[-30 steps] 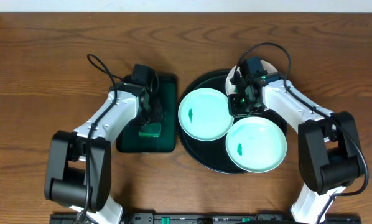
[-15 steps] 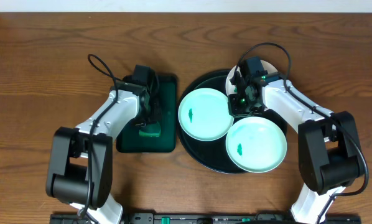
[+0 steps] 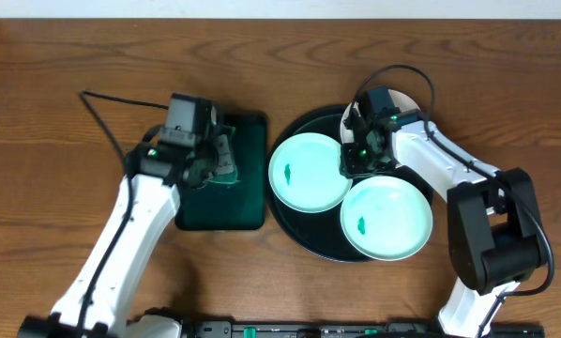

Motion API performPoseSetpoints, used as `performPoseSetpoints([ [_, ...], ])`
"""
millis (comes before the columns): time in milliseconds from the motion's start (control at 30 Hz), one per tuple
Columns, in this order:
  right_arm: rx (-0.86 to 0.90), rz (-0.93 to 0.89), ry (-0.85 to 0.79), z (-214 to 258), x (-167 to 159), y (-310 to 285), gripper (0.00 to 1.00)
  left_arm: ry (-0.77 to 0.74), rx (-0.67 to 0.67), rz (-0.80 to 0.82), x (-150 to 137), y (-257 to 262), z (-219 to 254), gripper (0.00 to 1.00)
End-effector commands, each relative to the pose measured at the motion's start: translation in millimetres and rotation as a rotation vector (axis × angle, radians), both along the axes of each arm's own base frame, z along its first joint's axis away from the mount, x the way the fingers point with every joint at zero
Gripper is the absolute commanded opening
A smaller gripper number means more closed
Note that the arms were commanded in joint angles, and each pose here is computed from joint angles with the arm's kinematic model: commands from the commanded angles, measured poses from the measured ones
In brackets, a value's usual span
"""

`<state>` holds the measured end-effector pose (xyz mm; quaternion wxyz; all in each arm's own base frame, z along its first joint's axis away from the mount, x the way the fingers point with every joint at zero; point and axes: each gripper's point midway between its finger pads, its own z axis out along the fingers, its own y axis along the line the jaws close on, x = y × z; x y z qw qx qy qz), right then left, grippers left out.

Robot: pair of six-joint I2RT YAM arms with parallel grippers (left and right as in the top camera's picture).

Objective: Clean dirty plates on tray and stack at the side

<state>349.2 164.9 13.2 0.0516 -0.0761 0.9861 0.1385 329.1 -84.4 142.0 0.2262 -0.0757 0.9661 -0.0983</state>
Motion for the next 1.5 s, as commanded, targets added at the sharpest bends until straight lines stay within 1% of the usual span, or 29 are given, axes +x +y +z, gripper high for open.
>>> performPoseSetpoints([
  [0,-0.008,0.012,0.009,-5,-4,4,0.3,-0.02,0.006,-0.031,-4,0,8,0.07],
  [133,-0.007,0.017,0.008,-5,-5,6,0.04,0.005,0.012,-0.031,-8,0,4,0.07],
  [167,-0.007,0.017,0.008,-5,-5,6,0.01,0.008,0.013,-0.031,-8,1,3,0.07],
  [833,-0.007,0.021,0.008,-5,-5,8,0.01,0.013,0.014,-0.031,-8,1,1,0.07],
  [1000,-0.004,-0.017,0.016,-5,-5,8,0.01,0.013,0.014,-0.031,-8,1,1,0.07],
  [1267,-0.001,-0.019,0.009,-5,-3,8,0.01,0.013,0.016,-0.031,-8,1,1,0.07],
  [1467,0.001,-0.042,0.014,-5,-3,8,0.01,0.002,0.072,-0.008,-6,11,1,0.07],
])
